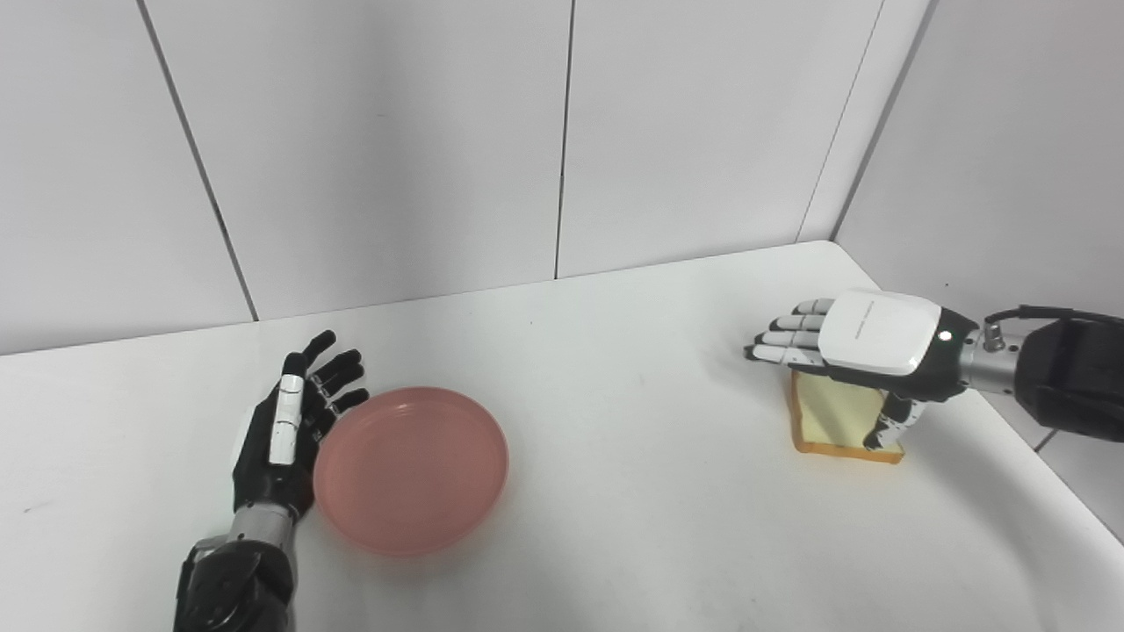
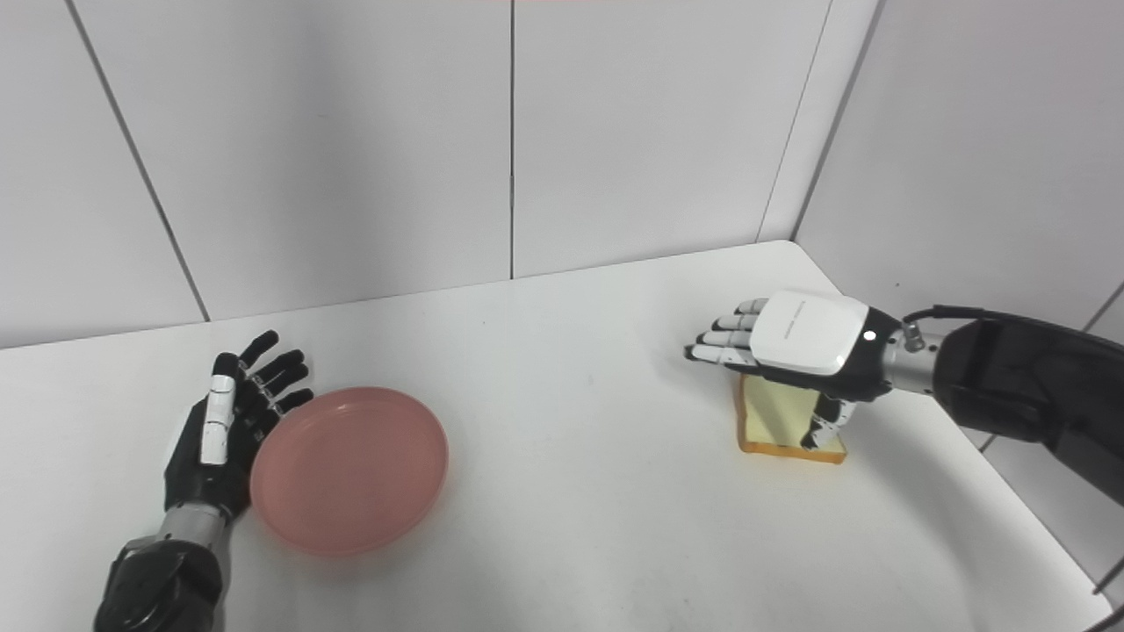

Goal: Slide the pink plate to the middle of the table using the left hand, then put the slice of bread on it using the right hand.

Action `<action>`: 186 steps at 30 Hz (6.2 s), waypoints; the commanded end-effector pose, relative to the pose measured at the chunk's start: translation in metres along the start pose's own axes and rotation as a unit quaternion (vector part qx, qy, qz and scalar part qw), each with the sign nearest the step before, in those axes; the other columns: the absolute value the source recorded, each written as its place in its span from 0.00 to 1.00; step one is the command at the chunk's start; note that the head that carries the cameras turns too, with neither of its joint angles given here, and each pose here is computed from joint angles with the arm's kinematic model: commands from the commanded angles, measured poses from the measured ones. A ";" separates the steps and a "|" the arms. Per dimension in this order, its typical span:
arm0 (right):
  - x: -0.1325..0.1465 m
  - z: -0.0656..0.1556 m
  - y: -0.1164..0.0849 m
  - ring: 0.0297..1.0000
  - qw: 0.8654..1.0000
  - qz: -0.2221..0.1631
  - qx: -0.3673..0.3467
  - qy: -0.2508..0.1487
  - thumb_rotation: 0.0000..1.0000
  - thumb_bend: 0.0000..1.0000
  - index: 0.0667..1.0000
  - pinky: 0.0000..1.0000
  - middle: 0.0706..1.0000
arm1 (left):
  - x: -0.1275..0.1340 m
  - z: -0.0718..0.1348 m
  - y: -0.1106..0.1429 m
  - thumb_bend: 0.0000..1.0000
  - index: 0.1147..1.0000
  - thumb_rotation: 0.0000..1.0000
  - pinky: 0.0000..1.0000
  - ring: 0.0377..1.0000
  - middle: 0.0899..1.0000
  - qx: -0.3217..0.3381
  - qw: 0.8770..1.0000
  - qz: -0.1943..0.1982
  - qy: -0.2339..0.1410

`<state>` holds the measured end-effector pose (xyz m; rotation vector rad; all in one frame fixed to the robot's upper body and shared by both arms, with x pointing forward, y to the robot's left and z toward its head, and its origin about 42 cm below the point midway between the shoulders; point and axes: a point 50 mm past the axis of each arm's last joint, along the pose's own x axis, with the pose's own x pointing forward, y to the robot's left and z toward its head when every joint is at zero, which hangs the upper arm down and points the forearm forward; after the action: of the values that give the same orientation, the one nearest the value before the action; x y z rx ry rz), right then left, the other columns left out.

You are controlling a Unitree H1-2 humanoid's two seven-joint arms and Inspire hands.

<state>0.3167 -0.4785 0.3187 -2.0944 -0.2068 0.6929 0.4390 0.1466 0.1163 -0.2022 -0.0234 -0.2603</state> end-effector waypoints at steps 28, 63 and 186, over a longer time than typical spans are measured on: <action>-0.002 -0.021 -0.016 1.00 0.969 0.140 -0.204 0.008 0.44 0.78 1.00 1.00 1.00 | -0.026 -0.049 -0.002 0.84 0.80 0.85 0.72 0.78 0.74 -0.023 0.995 0.022 0.089; 0.028 -0.028 0.021 1.00 0.952 0.090 -0.293 -0.009 0.38 0.82 1.00 1.00 1.00 | -0.027 -0.043 -0.005 0.84 0.81 0.84 0.72 0.78 0.71 -0.024 0.996 0.025 0.087; 0.158 0.122 -0.184 0.50 0.985 -0.113 0.072 -0.113 0.00 0.53 0.43 0.43 0.48 | -0.034 -0.050 -0.033 0.80 0.84 0.87 0.78 0.82 0.79 -0.037 0.995 0.020 0.091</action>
<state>0.4009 -0.2268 0.3276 -1.8156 -0.4697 0.8582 0.4211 0.1100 0.1177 -0.2415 -0.0111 -0.2672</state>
